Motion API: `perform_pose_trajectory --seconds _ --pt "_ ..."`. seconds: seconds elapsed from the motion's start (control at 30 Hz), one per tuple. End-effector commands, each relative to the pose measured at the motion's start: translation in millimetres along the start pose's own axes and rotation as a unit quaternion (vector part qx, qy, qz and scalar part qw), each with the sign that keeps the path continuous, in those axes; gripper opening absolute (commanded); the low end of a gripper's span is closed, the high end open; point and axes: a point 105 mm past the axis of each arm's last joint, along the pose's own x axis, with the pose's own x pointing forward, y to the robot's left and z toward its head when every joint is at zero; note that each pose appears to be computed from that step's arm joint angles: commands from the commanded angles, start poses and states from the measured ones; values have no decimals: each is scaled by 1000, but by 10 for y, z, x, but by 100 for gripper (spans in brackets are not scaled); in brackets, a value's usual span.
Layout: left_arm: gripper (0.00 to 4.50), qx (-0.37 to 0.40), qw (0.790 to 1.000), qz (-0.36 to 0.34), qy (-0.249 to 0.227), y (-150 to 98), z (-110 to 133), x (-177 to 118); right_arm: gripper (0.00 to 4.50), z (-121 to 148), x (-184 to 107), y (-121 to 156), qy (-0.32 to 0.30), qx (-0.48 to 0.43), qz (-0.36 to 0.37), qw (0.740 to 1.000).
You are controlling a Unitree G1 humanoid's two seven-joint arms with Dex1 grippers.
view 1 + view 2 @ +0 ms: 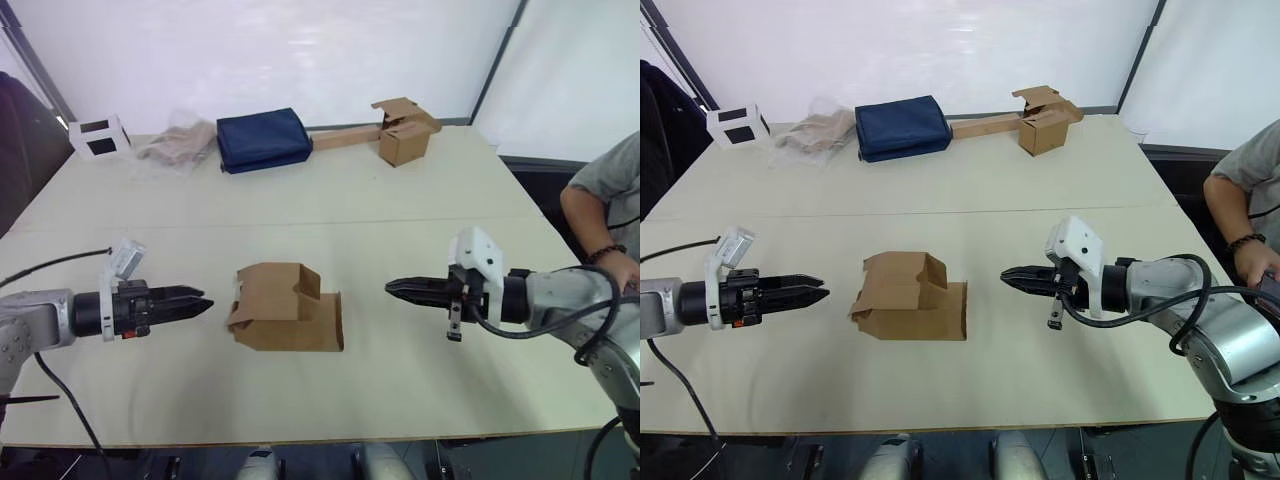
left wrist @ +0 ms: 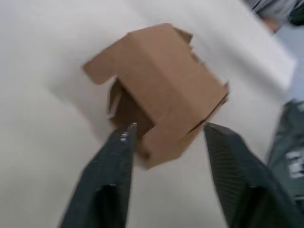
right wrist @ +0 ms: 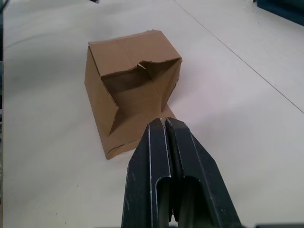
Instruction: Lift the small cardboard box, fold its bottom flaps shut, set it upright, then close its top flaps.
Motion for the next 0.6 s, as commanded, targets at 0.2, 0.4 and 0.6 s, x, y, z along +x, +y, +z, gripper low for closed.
perform_pose_trajectory --seconds 0.2,0.4,0.6 --pt "447 -169 984 -47 -16 -27 -39 25 0 87 116 11 -16 -32 5 999" --pt "447 -242 968 -68 -9 -3 -80 164 0 88 123 13 -17 -35 1 999" --pt "447 -262 961 -78 -30 95 -12 399 0 91 104 -13 -16 -42 -16 999"
